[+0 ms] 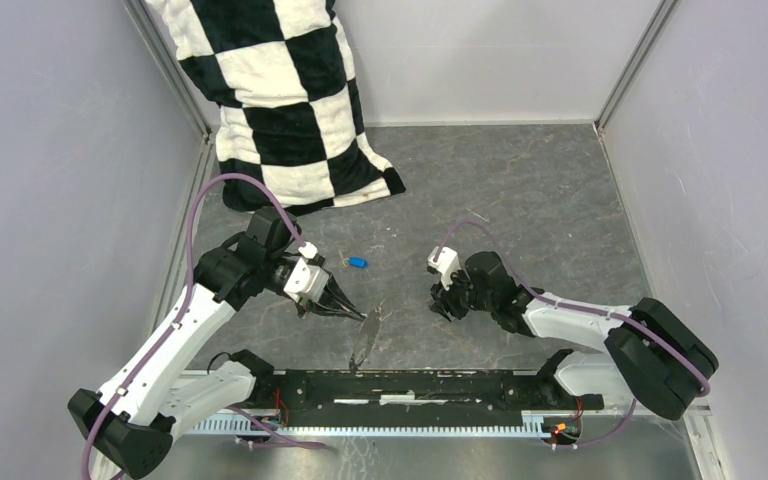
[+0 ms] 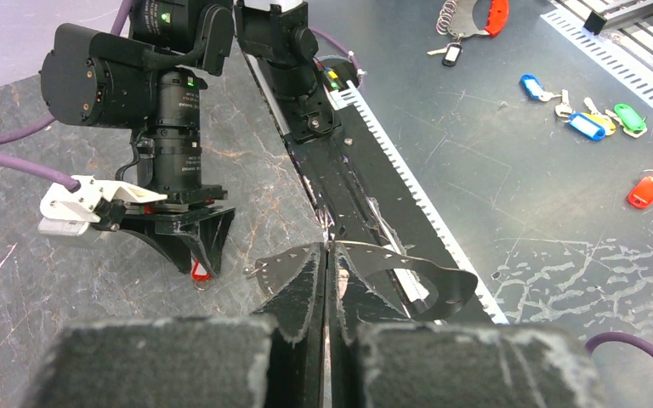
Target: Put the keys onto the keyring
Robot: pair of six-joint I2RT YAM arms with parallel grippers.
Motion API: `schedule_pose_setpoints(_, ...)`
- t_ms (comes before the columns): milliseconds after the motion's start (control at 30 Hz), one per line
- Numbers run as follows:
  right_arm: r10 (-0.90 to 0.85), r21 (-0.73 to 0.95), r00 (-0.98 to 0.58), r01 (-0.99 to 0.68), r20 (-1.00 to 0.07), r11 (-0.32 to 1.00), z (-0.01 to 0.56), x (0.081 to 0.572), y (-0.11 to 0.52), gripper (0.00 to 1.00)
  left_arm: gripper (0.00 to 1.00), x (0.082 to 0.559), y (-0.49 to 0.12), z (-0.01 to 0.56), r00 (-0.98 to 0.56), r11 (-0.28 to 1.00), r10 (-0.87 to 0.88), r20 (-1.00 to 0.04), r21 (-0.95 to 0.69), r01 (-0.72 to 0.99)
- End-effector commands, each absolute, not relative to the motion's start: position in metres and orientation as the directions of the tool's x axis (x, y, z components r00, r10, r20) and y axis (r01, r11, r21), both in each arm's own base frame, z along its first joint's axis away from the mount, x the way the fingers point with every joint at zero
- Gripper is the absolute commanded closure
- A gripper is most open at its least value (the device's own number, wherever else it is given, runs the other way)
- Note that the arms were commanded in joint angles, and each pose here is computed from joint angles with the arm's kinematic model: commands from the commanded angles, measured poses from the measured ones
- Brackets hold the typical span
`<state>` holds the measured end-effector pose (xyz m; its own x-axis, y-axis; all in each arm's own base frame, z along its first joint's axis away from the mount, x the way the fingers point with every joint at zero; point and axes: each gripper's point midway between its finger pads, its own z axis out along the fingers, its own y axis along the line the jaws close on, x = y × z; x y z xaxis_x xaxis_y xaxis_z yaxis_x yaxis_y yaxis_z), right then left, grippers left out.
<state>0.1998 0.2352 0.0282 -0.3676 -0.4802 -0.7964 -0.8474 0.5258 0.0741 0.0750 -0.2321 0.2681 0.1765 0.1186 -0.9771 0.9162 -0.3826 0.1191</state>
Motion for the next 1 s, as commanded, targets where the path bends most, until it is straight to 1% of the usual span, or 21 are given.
schedule_pose_setpoints(0,-0.437,0.056,-0.294,-0.876,-0.85,0.48,0.05,0.213,0.253,0.56,0.98,0.074,-0.233,0.286,0.182,-0.385,0.086,-0.979,0.136,0.913)
schedule_pose_setpoints(200,-0.444,0.064,-0.302,-0.878,-0.843,0.474,0.043,0.213,0.252,0.61,0.98,0.074,-0.233,0.284,0.178,-0.386,0.088,-0.98,0.131,0.913)
schedule_pose_setpoints(433,-0.437,0.063,-0.296,-0.879,-0.849,0.472,0.044,0.215,0.255,0.64,0.98,0.075,-0.233,0.283,0.181,-0.385,0.091,-0.979,0.133,0.913)
schedule_pose_setpoints(767,-0.444,0.086,-0.307,-0.888,-0.842,0.451,0.039,0.209,0.256,0.74,0.98,0.074,-0.232,0.281,0.186,-0.378,0.098,-0.978,0.136,0.916)
schedule_pose_setpoints(833,-0.443,0.087,-0.307,-0.889,-0.842,0.45,0.039,0.21,0.257,0.78,0.98,0.074,-0.232,0.281,0.187,-0.377,0.098,-0.978,0.137,0.916)
schedule_pose_setpoints(900,-0.44,0.086,-0.303,-0.891,-0.846,0.447,0.041,0.21,0.258,0.83,0.98,0.074,-0.232,0.281,0.188,-0.376,0.1,-0.977,0.138,0.916)
schedule_pose_setpoints(967,-0.433,0.085,-0.296,-0.893,-0.851,0.441,0.045,0.211,0.26,0.92,0.98,0.074,-0.232,0.28,0.189,-0.373,0.103,-0.977,0.138,0.917)
